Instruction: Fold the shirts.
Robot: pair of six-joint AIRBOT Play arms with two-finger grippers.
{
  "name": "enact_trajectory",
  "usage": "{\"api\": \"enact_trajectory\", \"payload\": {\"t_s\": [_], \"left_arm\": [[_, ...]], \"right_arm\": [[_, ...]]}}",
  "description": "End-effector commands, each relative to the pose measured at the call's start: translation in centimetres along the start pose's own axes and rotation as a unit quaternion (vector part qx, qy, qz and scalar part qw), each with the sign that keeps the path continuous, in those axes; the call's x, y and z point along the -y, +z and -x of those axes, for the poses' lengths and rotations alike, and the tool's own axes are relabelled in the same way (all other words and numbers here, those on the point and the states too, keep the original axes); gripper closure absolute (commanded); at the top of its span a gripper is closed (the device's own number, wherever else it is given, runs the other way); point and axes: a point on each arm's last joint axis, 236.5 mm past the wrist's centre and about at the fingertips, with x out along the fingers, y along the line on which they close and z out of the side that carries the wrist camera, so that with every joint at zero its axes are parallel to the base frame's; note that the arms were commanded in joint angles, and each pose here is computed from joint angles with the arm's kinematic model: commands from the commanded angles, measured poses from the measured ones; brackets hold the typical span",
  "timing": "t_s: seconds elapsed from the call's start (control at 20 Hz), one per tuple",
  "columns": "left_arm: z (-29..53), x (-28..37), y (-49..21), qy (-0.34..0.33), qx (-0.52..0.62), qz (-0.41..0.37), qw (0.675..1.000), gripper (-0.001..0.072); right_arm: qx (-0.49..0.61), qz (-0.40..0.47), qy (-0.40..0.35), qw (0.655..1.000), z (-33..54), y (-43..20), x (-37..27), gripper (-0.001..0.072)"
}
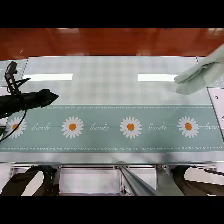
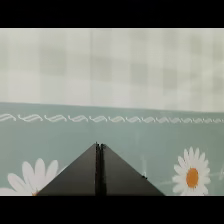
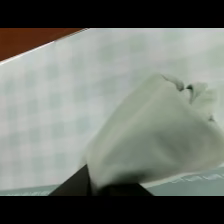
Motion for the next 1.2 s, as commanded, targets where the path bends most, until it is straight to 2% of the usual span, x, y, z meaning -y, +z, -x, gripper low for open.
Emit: {"api": "enact_trajectory", "payload": {"t_s": [0.0,0.1,0.4,0.5,0.6,0.75,0.9,1.0,1.05,1.15], "left_arm": [[0.4,-1.0,1.8,0.011,0.035,0.011,0.999,0.0692],[0.6,-1.4,2.3,0.016,0.045,0.015,0.999,0.0692],[1.3,-2.0,4.8,0.029,0.093,0.012,0.995,0.0692],[1.6,-1.9,5.6,0.031,0.106,0.010,0.994,0.0692],[1.8,-1.9,6.0,0.032,0.114,0.009,0.993,0.0692],[1.7,-1.9,6.0,0.032,0.114,0.008,0.993,0.0692],[1.7,-1.9,6.1,0.032,0.115,0.008,0.993,0.0692],[1.8,-1.9,6.2,0.033,0.118,0.008,0.992,0.0692],[1.8,-2.0,6.4,0.034,0.123,0.007,0.992,0.0692],[1.9,-2.2,6.9,0.039,0.132,0.003,0.990,0.0692]], "right_arm": [[0.015,-0.073,-0.028,0.997,3.7,-0.4,6.0,0.0688],[-0.006,-0.119,-0.046,0.992,4.4,-2.1,9.2,0.0688],[-0.052,-0.257,-0.223,0.939,9.5,-9.7,20.1,0.0688],[-0.059,-0.309,-0.269,0.910,12.0,-13.5,22.6,0.0688],[-0.082,-0.376,-0.322,0.865,14.3,-19.2,24.7,0.0686],[-0.108,-0.467,-0.319,0.817,14.4,-26.2,24.9,0.0686],[-0.149,-0.500,-0.337,0.784,14.1,-31.1,24.3,0.0675],[-0.175,-0.507,-0.367,0.760,14.9,-33.4,24.3,0.0419],[-0.182,-0.508,-0.381,0.751,15.4,-33.9,24.5,0.0321],[-0.184,-0.504,-0.382,0.752,15.4,-33.9,24.5,0.0298]]}}
